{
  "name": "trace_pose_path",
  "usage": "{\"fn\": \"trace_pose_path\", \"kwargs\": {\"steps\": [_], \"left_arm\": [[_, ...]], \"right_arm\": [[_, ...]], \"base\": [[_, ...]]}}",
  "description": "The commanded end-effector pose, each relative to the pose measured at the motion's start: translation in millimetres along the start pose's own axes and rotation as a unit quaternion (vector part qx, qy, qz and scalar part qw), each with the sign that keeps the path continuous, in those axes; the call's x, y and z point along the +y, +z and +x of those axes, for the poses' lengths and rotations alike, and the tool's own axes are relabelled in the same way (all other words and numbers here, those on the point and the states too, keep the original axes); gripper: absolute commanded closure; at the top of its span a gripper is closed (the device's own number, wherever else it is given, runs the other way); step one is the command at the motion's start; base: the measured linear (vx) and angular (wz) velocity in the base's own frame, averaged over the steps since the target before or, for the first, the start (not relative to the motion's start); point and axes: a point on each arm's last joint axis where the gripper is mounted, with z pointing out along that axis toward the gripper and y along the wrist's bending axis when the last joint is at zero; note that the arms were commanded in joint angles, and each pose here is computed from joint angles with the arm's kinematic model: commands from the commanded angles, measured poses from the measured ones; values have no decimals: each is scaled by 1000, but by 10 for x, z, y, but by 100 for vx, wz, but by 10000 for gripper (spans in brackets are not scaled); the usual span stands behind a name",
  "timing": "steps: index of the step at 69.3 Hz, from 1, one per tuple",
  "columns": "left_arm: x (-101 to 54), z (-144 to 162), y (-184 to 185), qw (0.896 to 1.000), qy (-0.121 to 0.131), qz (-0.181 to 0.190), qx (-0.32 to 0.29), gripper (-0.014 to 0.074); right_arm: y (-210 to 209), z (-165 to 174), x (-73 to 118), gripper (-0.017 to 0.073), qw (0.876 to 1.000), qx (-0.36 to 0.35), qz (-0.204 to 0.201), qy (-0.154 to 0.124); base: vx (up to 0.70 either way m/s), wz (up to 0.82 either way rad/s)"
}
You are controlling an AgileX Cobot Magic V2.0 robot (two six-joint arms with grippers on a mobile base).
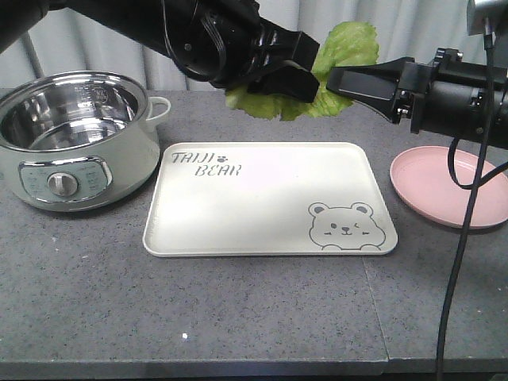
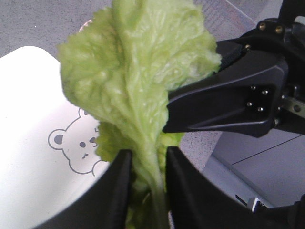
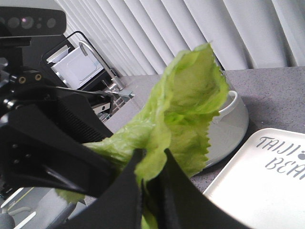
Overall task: Transfer vegetables to tray and serve
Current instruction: 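Lower the lettuce onto the pink plate with the right gripper and release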
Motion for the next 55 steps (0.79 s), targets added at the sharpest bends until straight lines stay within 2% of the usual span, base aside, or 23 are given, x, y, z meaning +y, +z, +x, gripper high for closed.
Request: {"fn": "trace_pose_path", "kwargs": {"steps": [1, 12, 18, 28, 40, 55], "left_arm": [[-226, -83, -246, 999, 11, 27, -44, 257], [-231, -68, -255, 999, 10, 29, -35, 95], [-244, -63, -276, 999, 11, 29, -34, 57], [-266, -43, -353, 999, 21, 17, -29, 55], [-222, -3, -444, 998, 46, -36, -12, 55], [-131, 33, -472, 995, 40, -90, 8, 55]], "right_arm": [[-49, -214, 138, 569, 998, -69, -15, 2], [-51, -216, 134, 567, 997, -70, -13, 2], [-66, -233, 100, 566, 997, -76, 4, -2], [-246, -324, -40, 565, 994, -100, 40, -8], [-634, -428, -302, 565, 986, -117, 116, -9], [-1083, -467, -551, 565, 970, -119, 211, -10]], "base": [[0, 0], [0, 0], [0, 0], [0, 0], [0, 0], [0, 0]]}}
